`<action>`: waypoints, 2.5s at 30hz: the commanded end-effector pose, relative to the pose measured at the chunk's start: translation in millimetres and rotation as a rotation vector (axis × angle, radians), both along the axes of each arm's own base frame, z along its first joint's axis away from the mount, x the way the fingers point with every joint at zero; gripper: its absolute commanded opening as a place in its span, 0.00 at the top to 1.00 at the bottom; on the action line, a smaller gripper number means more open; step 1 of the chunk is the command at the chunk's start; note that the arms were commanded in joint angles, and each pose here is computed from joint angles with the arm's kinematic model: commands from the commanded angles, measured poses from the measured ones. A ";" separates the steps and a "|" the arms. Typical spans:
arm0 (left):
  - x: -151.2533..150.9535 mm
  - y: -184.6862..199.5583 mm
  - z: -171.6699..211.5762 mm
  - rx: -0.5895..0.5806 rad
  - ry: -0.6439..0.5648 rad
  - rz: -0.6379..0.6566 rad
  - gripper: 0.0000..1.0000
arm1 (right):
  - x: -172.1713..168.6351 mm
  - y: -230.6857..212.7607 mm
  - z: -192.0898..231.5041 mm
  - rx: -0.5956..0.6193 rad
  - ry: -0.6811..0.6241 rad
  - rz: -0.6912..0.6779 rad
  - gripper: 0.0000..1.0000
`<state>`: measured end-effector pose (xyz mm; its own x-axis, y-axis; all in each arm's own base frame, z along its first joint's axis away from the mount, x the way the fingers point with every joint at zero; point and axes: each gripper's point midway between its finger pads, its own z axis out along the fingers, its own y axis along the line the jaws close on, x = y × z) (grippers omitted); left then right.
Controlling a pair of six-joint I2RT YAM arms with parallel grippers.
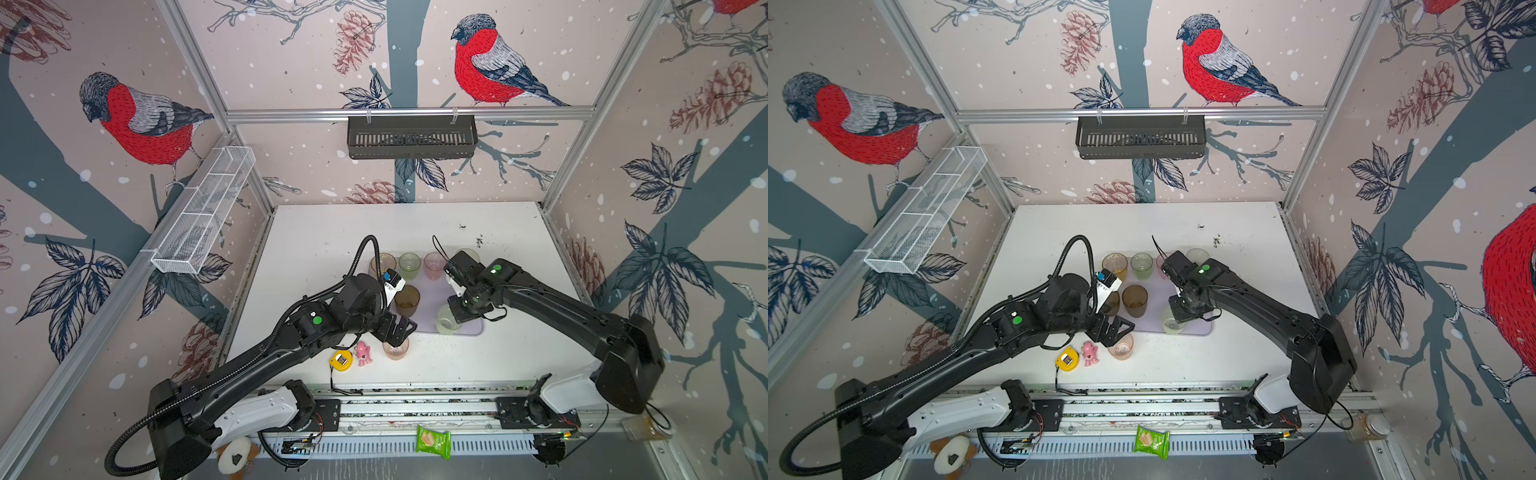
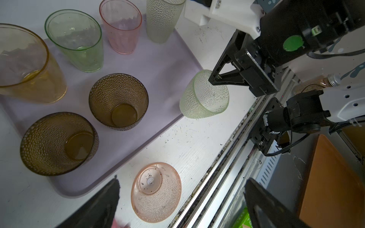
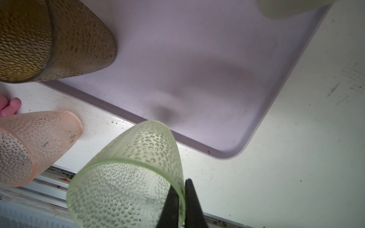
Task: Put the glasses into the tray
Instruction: 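Lift the pale green glass and carry it over the tray, then lower the pale green glass onto the tray beside the olive glasses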
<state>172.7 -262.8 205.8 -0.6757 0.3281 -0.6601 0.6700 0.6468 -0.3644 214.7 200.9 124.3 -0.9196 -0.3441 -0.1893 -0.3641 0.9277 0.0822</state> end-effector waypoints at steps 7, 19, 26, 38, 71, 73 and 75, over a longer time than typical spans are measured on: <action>2.0 0.9 4.9 -0.025 -0.024 0.016 0.02 | 18.1 -0.4 8.2 -0.029 -0.031 0.009 0.97; 1.5 4.4 4.9 -0.023 -0.029 0.026 0.02 | 39.9 8.0 9.5 -0.036 -0.052 0.011 0.97; 2.1 6.6 5.9 -0.020 -0.033 0.035 0.02 | 47.1 8.3 5.0 -0.059 -0.055 0.014 0.98; 0.2 8.4 2.6 -0.015 -0.025 0.037 0.02 | 54.8 15.3 -7.8 -0.064 -0.045 0.039 0.97; -1.4 12.7 1.1 -0.013 -0.019 0.050 0.02 | 61.8 27.6 -29.0 -0.053 -0.020 0.061 0.97; -1.8 12.9 1.3 -0.013 -0.018 0.050 0.02 | 61.6 27.8 -31.2 -0.055 -0.015 0.062 0.97; -2.1 13.7 1.2 -0.012 -0.019 0.051 0.02 | 62.5 28.4 -31.4 -0.053 -0.016 0.064 0.96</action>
<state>170.0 -250.0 205.4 -0.6777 0.2960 -0.6731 0.6490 0.6712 -0.3582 274.6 226.5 91.6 -0.8935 -0.4135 -0.1751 -0.4231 0.9059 0.0197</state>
